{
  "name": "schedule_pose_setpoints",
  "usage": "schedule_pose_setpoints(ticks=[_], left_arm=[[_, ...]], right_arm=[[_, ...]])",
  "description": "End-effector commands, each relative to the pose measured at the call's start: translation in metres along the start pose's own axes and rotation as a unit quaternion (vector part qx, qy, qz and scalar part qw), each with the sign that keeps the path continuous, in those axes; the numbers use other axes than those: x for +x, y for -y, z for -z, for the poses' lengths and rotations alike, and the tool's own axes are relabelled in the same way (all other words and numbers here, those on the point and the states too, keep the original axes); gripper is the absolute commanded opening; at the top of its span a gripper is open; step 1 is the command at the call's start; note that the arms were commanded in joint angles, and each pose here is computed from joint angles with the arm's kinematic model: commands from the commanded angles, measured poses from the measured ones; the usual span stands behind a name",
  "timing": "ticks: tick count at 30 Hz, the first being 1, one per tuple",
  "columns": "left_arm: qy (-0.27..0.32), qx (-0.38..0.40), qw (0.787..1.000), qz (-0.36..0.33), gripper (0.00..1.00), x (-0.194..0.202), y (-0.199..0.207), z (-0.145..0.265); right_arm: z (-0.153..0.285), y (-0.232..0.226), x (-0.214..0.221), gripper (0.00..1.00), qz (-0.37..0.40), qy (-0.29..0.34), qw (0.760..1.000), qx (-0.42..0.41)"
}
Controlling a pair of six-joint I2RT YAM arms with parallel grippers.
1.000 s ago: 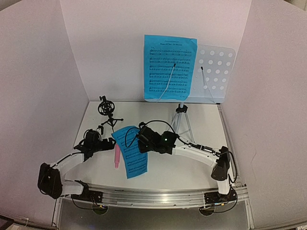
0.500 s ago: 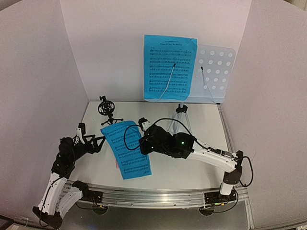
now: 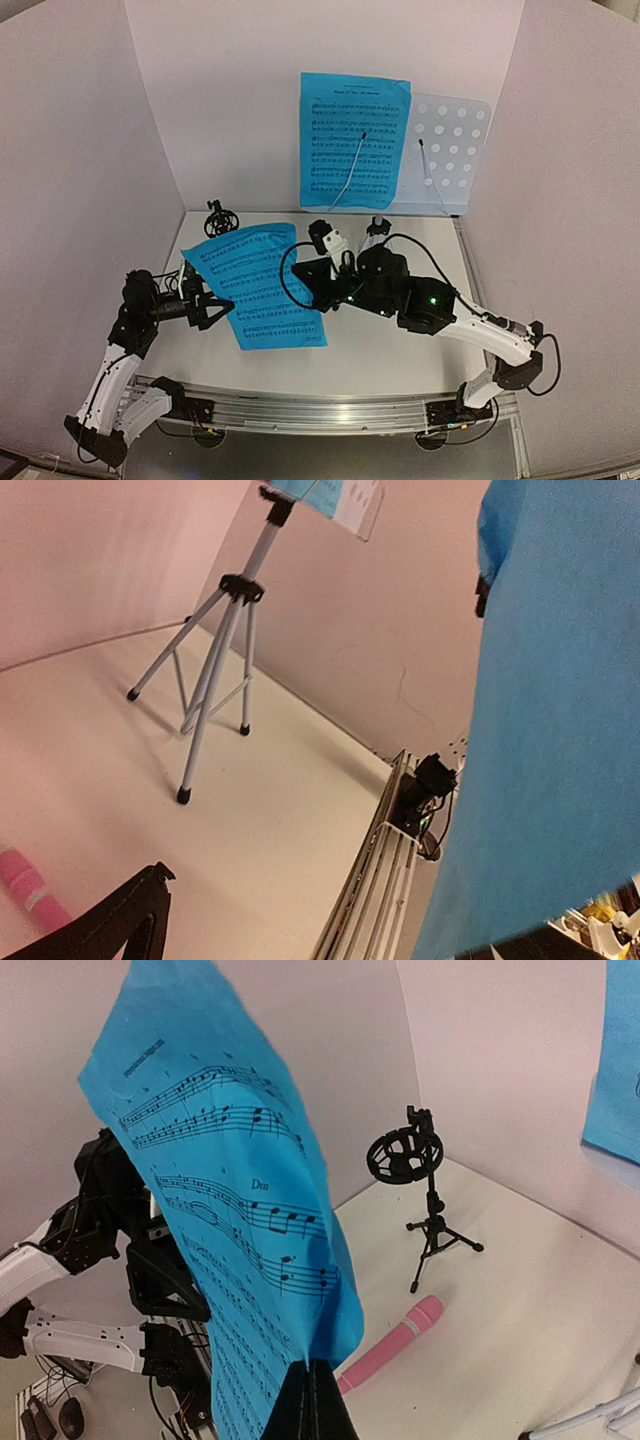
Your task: Set up the instrument practice props
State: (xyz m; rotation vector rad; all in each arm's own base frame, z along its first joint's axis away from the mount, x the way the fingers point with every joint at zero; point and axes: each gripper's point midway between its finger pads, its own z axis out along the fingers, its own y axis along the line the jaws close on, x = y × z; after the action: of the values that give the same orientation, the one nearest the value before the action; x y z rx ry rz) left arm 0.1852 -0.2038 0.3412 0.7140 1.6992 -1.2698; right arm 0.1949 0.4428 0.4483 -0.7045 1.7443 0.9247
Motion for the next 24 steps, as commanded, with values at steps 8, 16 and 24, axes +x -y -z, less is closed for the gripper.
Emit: schedule_pose_setpoints(ticks=[8, 16, 24], left_arm=[[0.033, 0.144, 0.987, -0.069, 0.38, -0.059, 0.055, -0.005], [0.026, 0.156, 0.983, -0.097, 0.0, -0.065, 0.062, -0.006], [-0.014, 0.182, 0.967, -0.179, 0.0, -0.053, 0.067, -0.006]], right_arm=[[-0.001, -0.005, -0.024, 0.0, 0.042, 0.041, 0.998, -0.023], [0.013, -0.003, -0.016, 0.27, 0.033, 0.026, 0.997, -0.057], [0.073, 0.001, -0.013, 0.81, 0.033, 0.029, 0.994, -0.099]])
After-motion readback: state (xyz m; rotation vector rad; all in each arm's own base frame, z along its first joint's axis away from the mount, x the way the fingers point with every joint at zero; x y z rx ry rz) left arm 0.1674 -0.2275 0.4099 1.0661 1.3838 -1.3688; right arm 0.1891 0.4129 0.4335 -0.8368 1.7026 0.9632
